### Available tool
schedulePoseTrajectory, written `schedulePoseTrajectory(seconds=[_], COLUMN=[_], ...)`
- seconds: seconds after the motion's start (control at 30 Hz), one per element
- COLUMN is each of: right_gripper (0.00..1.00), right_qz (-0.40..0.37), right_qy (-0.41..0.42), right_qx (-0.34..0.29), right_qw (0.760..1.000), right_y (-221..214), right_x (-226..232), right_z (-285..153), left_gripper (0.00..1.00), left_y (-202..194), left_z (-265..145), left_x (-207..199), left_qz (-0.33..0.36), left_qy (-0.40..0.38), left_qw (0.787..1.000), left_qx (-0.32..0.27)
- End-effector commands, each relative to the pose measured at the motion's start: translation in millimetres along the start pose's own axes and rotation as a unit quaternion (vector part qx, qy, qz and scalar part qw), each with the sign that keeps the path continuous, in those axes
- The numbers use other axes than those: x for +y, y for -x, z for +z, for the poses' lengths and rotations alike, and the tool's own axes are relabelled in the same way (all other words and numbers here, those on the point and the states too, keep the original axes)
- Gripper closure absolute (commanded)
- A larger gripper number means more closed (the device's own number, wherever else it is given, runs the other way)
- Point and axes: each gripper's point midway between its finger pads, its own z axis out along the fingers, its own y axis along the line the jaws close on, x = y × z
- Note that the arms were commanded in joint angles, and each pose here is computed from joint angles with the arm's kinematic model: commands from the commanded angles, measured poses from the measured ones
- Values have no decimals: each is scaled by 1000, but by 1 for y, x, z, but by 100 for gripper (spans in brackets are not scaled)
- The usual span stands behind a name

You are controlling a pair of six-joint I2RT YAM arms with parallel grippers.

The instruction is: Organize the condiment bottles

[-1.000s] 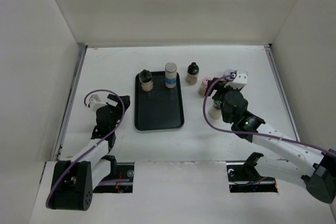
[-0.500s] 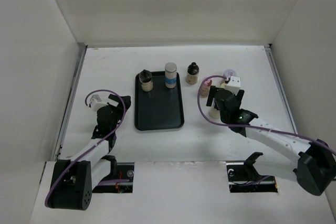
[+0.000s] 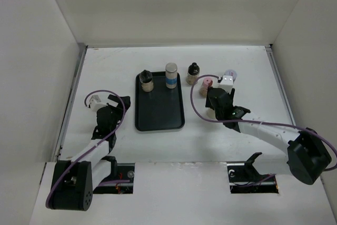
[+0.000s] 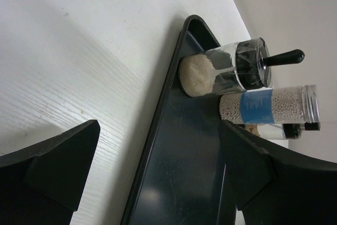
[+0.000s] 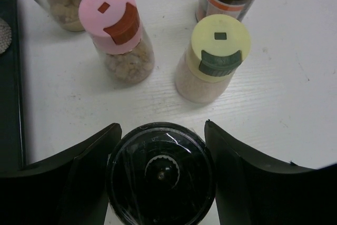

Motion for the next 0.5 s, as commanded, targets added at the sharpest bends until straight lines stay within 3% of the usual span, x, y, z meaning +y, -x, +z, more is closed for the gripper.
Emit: schedulePoseTrajectory(seconds=[0.0,0.23,0.47], right_gripper=[51,51,49], right_qz=[34,45,32], right_qy=[34,159,267], right_qx=[-88,-142,-145], right_qw=[995,976,952], right_y=[61,124,125], right_x=[22,113,240], right_z=[-23,-59,-52], left_gripper=[0,0,0], left_y=[14,13,21], left_z=[0,1,-2], left_x=[-18,-16,-13], left_qz=[-2,-6,-7], left_qy=[-31,-28,-27], left_qw=[999,999,999], left_qx=[-24,-22,-36])
